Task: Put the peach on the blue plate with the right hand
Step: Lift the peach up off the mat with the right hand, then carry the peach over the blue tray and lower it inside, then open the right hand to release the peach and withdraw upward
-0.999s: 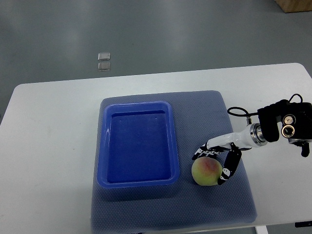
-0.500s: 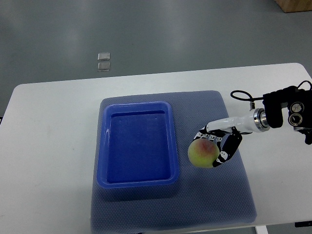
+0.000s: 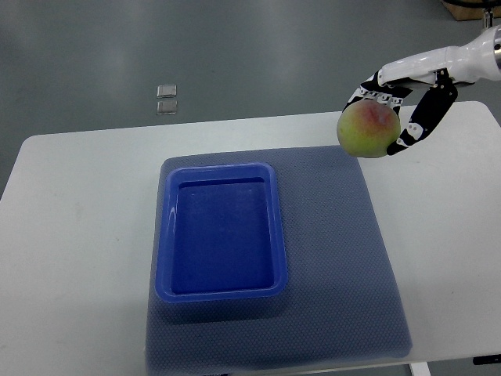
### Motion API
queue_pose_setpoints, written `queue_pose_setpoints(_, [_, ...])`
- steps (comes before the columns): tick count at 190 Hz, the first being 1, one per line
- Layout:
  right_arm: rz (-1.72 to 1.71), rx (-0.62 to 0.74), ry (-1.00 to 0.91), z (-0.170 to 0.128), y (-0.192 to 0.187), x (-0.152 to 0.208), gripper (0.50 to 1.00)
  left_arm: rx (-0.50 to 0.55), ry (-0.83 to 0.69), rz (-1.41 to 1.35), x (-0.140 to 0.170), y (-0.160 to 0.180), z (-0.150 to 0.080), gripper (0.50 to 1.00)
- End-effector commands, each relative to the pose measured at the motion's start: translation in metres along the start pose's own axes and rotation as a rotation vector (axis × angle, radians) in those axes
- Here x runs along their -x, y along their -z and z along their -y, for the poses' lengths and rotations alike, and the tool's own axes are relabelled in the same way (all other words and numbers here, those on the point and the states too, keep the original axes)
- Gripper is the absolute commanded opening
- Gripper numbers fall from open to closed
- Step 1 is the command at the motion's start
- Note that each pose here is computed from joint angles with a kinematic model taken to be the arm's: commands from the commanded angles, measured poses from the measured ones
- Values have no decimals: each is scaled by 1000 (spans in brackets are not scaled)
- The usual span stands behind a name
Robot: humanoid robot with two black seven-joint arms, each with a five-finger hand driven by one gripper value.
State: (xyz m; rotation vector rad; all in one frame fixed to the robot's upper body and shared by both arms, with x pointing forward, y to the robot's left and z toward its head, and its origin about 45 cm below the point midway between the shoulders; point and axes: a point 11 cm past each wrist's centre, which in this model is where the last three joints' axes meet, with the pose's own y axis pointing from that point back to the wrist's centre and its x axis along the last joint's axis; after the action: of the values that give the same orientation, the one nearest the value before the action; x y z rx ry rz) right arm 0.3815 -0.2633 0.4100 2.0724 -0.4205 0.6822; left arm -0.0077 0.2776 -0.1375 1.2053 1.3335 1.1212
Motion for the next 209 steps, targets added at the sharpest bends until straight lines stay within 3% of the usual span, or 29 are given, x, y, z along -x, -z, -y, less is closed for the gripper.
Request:
queue_pose_setpoints(1, [-3,6,-24,2,1,-5,500,0,0,2,0,0,0,1000])
queue_pose_setpoints(17, [-8,4,-35,7,4,-8,500,0,2,2,0,0,0,1000])
queue_pose_setpoints(18, [-34,-11,-51,25,17,-15,500,0,2,2,0,0,0,1000])
queue_pose_setpoints(26, [-63,-30,-57,44,33,-19,500,-1,4,4,1,0,0,1000])
queue_pose_setpoints(38, [-66,-34,-54,50,36,-20,500,-1,6,4,2,0,0,1000])
queue_pose_setpoints(39, [-74,-63,-44,74,54,-20,500,-1,12,4,4,0,0,1000])
queue_pose_setpoints(53, [-55,-101,-10,110,77,-15,500,-1,12,4,4,0,0,1000])
queue_pose_setpoints(63, [-55,-101,-10,110,78,-15,500,-1,12,4,4,0,0,1000])
queue_pose_setpoints(64, [-47,-112,25,141,89,-5,500,-1,12,4,4,0,0,1000])
queue_pose_setpoints(65, [-47,-112,29,146,91,-4,500,-1,11,3,4,0,0,1000])
queue_pose_setpoints(75, [-47,-112,29,146,91,-4,500,-1,11,3,4,0,0,1000])
queue_pose_setpoints(76, [-50,-111,51,172,100,5,500,-1,9,3,3,0,0,1000])
queue_pose_setpoints(80, [-49,-112,61,183,104,9,500,1,9,3,3,0,0,1000])
queue_pose_setpoints(89, [-41,-111,84,201,106,22,500,0,10,0,3,0,0,1000])
queue_pose_setpoints(99, [-41,-111,84,201,106,22,500,0,10,0,3,0,0,1000])
queue_pose_setpoints(101, [-28,-113,119,224,109,42,500,0,13,2,4,0,0,1000])
queue_pose_setpoints(114, [-24,-116,133,231,112,50,500,0,13,2,4,0,0,1000])
queue_pose_setpoints(115, [-13,-122,148,245,115,64,500,0,14,3,5,0,0,1000])
queue_pose_setpoints(119, [-6,-125,153,251,117,71,500,0,14,4,5,0,0,1000])
queue_pose_setpoints(180, [66,-56,125,271,76,92,523,0,12,7,4,-1,0,1000])
queue_pose_setpoints(195, [63,-31,127,275,63,101,586,0,13,9,5,-1,0,1000])
queue_pose_setpoints(205, [63,-31,127,275,63,101,586,0,13,9,5,-1,0,1000])
queue_pose_setpoints(206, [64,-27,130,276,59,104,625,0,13,9,5,-1,0,1000])
queue_pose_setpoints(209, [67,-25,131,276,58,105,639,0,13,9,5,-1,0,1000])
